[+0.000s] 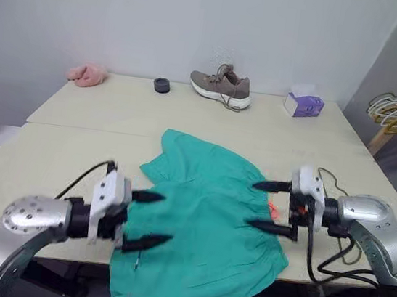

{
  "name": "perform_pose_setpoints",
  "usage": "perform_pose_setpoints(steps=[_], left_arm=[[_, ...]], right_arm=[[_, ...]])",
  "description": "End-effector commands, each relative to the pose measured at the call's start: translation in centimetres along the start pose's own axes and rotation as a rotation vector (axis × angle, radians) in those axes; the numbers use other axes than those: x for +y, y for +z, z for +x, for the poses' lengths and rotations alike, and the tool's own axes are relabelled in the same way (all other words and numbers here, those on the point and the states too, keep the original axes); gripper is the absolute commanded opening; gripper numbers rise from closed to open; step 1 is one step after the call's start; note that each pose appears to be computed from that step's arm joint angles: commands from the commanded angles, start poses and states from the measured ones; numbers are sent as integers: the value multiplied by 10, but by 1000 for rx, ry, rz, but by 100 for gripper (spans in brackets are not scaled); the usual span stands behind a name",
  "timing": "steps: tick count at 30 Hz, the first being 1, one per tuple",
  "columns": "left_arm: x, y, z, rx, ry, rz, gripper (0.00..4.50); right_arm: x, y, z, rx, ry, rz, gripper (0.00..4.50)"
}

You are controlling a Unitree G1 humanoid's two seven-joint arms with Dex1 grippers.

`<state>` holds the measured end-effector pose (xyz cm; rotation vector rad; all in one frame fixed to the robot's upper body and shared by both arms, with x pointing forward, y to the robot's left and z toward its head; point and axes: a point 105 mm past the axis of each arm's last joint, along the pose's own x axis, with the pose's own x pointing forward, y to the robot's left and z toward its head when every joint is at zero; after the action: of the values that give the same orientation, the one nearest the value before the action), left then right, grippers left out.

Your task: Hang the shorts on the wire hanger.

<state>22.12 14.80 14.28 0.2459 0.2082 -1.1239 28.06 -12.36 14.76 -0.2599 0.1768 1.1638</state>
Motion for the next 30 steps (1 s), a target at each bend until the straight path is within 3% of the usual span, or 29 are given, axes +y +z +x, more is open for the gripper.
perform_pose_setpoints(steps=[1,4,10,17,24,30], left_arm=[[12,10,9,-36,43,10,447],[15,16,16,-43,8,21,447],[8,21,15,-33,-141,-7,447],[14,34,12,-44,-185,28,447],[21,42,14,-48,-176,65,447],[26,42,13,-48,-153,76,447]], right_arm=[[-52,-14,-23,-5,-422,82,450],[-76,-35,-45,-9,-690,163,450],[-94,-71,-80,77,-1002,212,450],[-98,-103,-109,200,-1170,297,450],[-99,-135,-116,309,-1214,411,450],[-105,-143,-118,309,-1246,479,450]])
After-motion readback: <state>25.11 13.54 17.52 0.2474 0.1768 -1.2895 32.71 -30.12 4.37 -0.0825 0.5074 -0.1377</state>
